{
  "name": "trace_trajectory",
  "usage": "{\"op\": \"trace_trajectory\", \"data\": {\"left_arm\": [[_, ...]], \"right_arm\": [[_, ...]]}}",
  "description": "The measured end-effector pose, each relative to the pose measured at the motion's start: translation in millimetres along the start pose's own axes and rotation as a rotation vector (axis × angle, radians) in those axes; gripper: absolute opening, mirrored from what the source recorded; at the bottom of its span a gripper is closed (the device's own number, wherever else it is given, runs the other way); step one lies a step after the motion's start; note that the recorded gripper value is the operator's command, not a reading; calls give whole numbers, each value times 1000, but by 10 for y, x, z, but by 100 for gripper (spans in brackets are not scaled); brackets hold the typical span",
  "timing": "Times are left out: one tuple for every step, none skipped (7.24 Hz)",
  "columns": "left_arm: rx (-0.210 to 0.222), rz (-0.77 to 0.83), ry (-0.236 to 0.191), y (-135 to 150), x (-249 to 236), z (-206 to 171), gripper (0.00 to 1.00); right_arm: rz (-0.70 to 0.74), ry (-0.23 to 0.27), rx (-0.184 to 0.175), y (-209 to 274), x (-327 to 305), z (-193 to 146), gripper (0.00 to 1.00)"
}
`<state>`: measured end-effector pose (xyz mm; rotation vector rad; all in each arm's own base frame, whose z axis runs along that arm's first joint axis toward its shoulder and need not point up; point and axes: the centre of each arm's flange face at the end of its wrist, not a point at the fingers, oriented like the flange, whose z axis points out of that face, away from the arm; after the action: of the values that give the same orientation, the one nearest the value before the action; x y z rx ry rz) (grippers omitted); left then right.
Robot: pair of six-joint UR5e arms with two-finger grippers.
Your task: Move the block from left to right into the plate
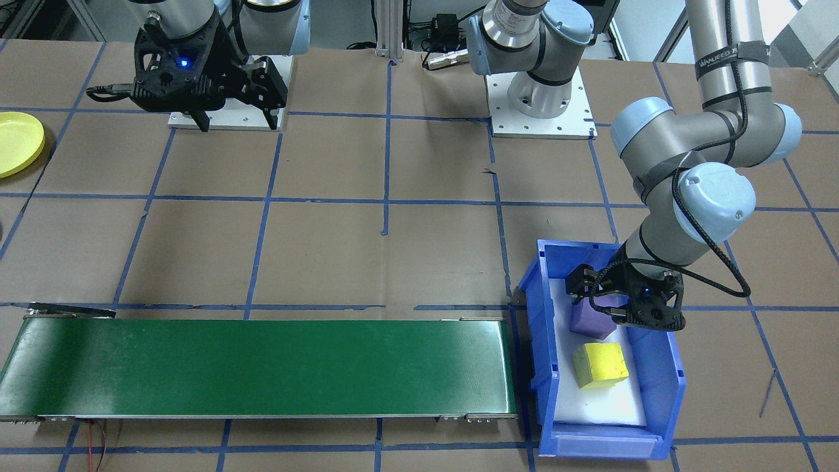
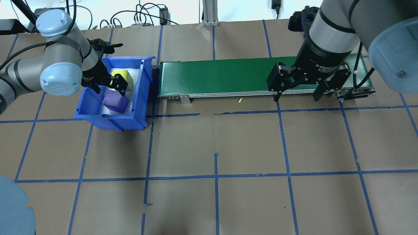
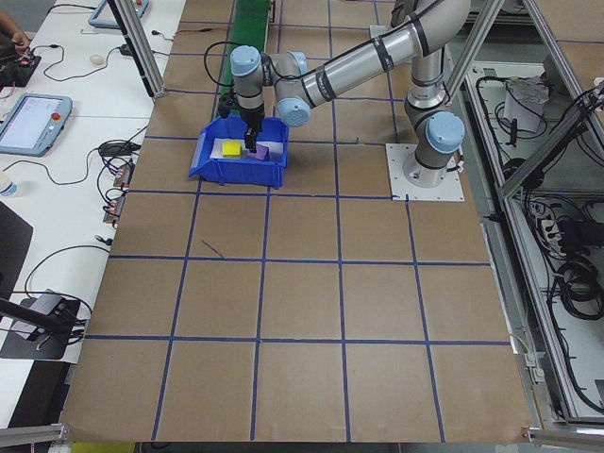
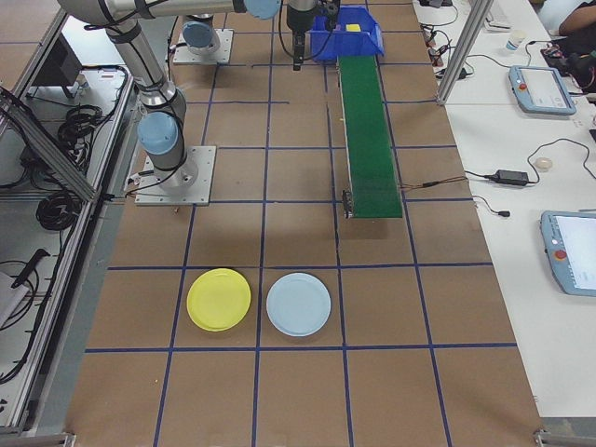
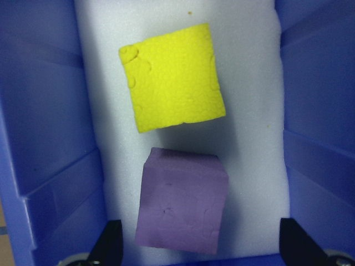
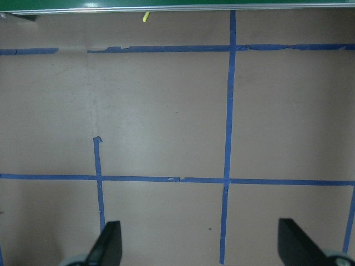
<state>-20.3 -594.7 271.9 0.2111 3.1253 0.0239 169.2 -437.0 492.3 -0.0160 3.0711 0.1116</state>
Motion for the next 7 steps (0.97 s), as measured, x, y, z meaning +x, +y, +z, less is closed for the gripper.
{"op": "trace_trajectory", "data": {"left_arm": [[-12,-2,6,-12,-6,97,94],[-13,-3,7,-28,-12,149,92],[-3,-3,4,-60,-24,200,80],[4,-3,2,-89,-33,282,60],[-3,-4,2,-80,-31,360,41],[-12,-6,2,-65,-28,406,32],[-15,-8,1,-65,-30,386,29]], "right_arm": [[0,0,-1,0,0,3,100],[-3,1,-1,5,-11,4,100],[-7,3,0,10,-25,4,100],[-15,8,4,-2,-18,7,100],[-34,11,19,-51,-5,12,100],[-46,7,41,-177,7,50,100],[-45,2,63,-323,35,84,100]]}}
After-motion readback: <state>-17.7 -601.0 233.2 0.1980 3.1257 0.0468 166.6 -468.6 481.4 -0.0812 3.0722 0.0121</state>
